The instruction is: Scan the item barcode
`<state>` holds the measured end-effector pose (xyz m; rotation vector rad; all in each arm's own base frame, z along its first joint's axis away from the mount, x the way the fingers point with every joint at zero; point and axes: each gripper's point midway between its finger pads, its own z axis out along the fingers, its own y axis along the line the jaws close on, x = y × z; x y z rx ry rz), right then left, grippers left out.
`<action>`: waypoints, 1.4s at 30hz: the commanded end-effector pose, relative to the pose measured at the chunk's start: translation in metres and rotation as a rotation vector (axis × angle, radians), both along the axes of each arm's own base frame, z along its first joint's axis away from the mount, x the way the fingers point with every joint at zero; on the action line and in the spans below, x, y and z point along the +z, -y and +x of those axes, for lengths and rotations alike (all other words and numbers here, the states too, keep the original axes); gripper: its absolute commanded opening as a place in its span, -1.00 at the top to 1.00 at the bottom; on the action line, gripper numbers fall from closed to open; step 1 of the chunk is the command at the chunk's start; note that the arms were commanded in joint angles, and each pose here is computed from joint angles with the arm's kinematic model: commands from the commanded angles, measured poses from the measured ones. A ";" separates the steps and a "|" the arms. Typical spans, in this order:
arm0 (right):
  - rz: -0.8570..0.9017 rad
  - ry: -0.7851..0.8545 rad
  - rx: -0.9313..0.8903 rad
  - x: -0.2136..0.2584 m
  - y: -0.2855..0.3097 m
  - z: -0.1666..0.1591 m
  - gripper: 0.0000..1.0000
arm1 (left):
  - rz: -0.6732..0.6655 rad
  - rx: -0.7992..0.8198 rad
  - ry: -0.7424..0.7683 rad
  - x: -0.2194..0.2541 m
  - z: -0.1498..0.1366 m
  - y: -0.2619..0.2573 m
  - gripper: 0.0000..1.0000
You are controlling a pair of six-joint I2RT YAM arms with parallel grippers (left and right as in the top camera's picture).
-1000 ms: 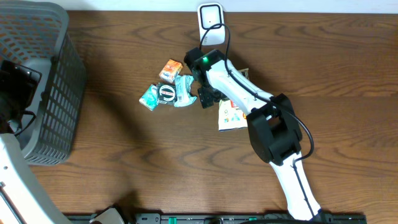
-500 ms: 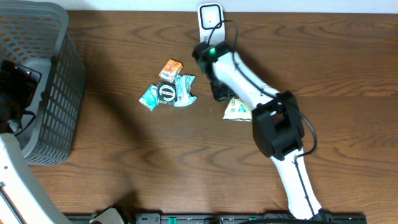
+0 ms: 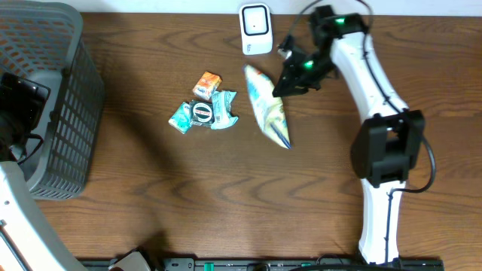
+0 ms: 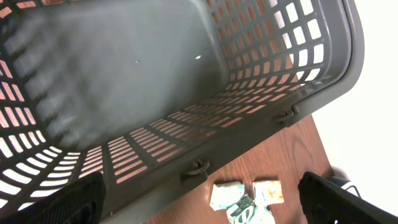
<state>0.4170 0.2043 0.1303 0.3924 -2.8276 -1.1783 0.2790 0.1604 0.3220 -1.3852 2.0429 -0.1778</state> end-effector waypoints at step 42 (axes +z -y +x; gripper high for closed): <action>-1.133 0.366 -0.126 -0.120 -0.030 -0.044 -0.78 | 0.010 0.013 0.018 0.007 -0.002 -0.001 -0.95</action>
